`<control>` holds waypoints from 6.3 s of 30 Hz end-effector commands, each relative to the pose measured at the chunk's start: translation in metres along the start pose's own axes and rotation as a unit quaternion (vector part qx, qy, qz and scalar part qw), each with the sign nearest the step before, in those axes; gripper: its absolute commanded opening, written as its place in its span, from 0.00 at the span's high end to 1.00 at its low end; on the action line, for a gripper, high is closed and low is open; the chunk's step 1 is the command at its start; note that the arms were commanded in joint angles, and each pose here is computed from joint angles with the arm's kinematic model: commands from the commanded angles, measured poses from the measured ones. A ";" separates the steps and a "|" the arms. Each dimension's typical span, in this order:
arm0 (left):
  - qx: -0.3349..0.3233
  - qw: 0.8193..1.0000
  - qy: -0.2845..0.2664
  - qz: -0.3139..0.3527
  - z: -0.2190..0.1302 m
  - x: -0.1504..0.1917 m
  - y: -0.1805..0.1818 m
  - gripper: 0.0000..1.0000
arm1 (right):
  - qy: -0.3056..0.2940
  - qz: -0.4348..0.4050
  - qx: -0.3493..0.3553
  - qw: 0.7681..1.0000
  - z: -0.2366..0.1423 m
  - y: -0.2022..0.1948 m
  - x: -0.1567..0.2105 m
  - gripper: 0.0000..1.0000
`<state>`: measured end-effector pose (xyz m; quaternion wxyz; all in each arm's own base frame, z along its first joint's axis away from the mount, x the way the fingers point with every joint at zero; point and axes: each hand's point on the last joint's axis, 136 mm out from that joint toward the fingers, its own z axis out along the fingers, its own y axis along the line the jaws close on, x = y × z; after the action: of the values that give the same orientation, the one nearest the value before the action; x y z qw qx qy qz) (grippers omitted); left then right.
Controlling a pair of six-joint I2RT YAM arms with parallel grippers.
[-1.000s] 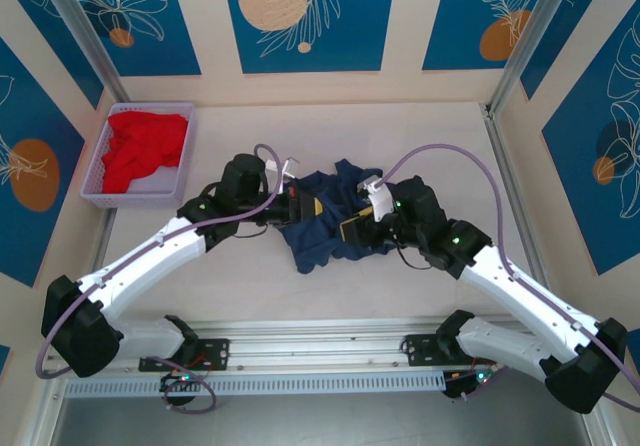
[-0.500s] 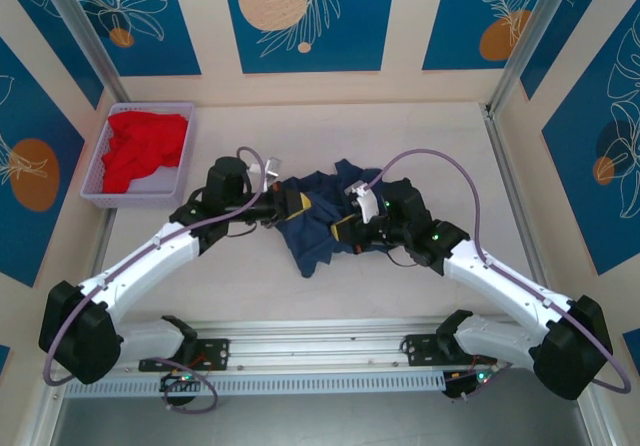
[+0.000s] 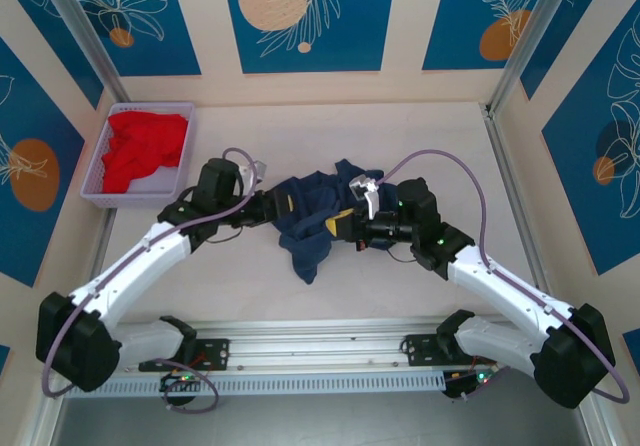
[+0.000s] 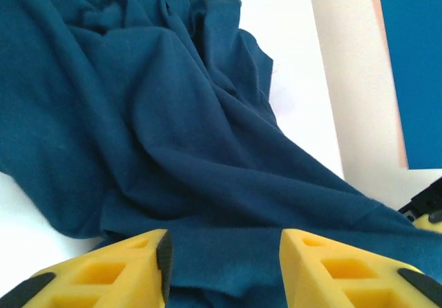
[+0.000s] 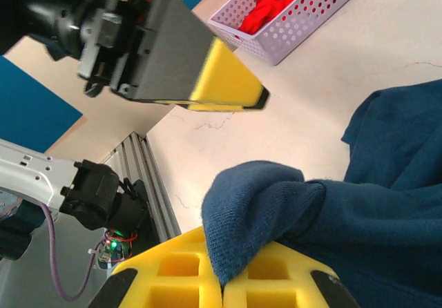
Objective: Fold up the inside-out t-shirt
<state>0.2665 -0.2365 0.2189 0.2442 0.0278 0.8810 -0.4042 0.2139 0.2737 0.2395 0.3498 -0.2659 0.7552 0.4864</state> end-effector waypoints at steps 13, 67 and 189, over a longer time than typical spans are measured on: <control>-0.094 0.967 0.036 0.233 0.008 0.033 -0.011 0.42 | 0.001 0.014 -0.003 1.000 0.001 -0.001 -0.006 1.00; 0.278 0.954 0.107 0.042 -0.006 0.028 -0.102 1.00 | 0.018 -0.092 0.012 0.996 -0.033 0.030 -0.015 0.52; 0.136 0.963 -0.024 0.233 -0.022 0.020 -0.047 1.00 | 0.041 -0.026 0.018 0.999 -0.016 0.009 -0.013 1.00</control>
<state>0.2214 -0.2653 0.2640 0.3336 0.2610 0.7652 -0.4849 0.2229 0.2626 0.2483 0.3537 -0.2981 0.7825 0.4169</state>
